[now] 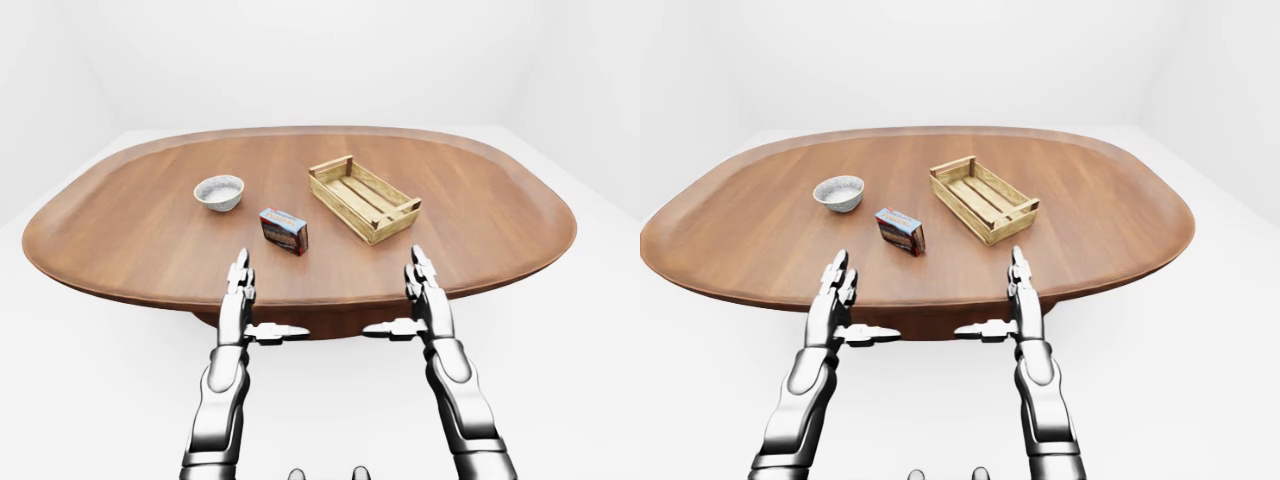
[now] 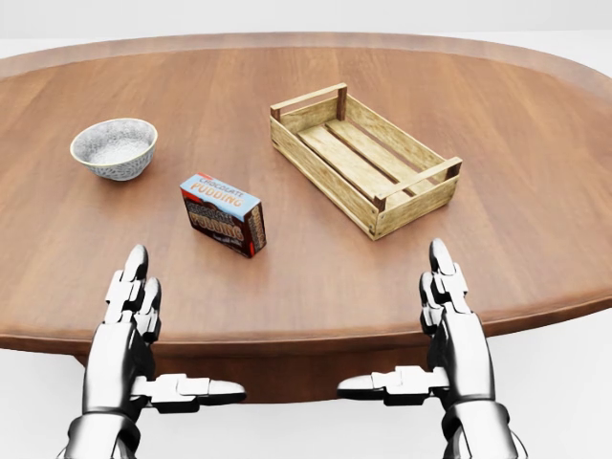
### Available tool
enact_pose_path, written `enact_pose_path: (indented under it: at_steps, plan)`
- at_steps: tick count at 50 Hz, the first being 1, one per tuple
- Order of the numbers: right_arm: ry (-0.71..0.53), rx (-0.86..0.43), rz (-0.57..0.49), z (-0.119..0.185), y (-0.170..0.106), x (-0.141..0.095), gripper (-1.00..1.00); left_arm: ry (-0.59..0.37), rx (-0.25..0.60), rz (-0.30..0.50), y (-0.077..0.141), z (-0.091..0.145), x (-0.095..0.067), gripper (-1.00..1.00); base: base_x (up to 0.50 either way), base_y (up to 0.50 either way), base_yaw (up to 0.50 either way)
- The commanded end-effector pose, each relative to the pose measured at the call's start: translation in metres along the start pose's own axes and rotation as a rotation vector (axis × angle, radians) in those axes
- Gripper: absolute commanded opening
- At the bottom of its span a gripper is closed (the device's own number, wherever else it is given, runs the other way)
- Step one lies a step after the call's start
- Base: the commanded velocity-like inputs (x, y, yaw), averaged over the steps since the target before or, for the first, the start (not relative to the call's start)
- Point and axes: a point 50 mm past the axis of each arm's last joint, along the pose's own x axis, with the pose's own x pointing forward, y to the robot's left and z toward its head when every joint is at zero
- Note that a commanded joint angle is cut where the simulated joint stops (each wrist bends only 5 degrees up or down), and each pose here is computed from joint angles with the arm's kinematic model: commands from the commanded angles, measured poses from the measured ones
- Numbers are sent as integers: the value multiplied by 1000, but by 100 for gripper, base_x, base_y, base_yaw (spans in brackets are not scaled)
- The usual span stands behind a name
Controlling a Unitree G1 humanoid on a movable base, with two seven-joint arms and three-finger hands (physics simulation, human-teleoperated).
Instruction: Pick up the chocolate pudding and put it in the tray.
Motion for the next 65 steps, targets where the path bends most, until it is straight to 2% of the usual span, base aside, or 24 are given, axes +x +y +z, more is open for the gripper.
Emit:
enact_pose_path:
  at_steps: [1,28,51,56,59,65]
  plan:
    - [22,12,-2,-4,-8,3,100,6,-2,3,7,-1,2,100,0,0,0]
    - [11,-10,-3,-2,-7,2,100,8,-2,0,7,0,1,100,0,1,0]
    - [14,-6,-3,-2,-7,2,100,8,-2,0,7,-2,1,100,0,42,0]
    - [14,-4,-2,-3,-7,2,100,9,-2,0,7,1,1,100,0,9,0]
    - [1,-12,-8,1,-8,1,100,8,-2,0,7,1,1,100,0,0,0]
    - [-142,-91,-59,31,-12,-6,100,8,-2,0,7,1,1,100,0,0,0]
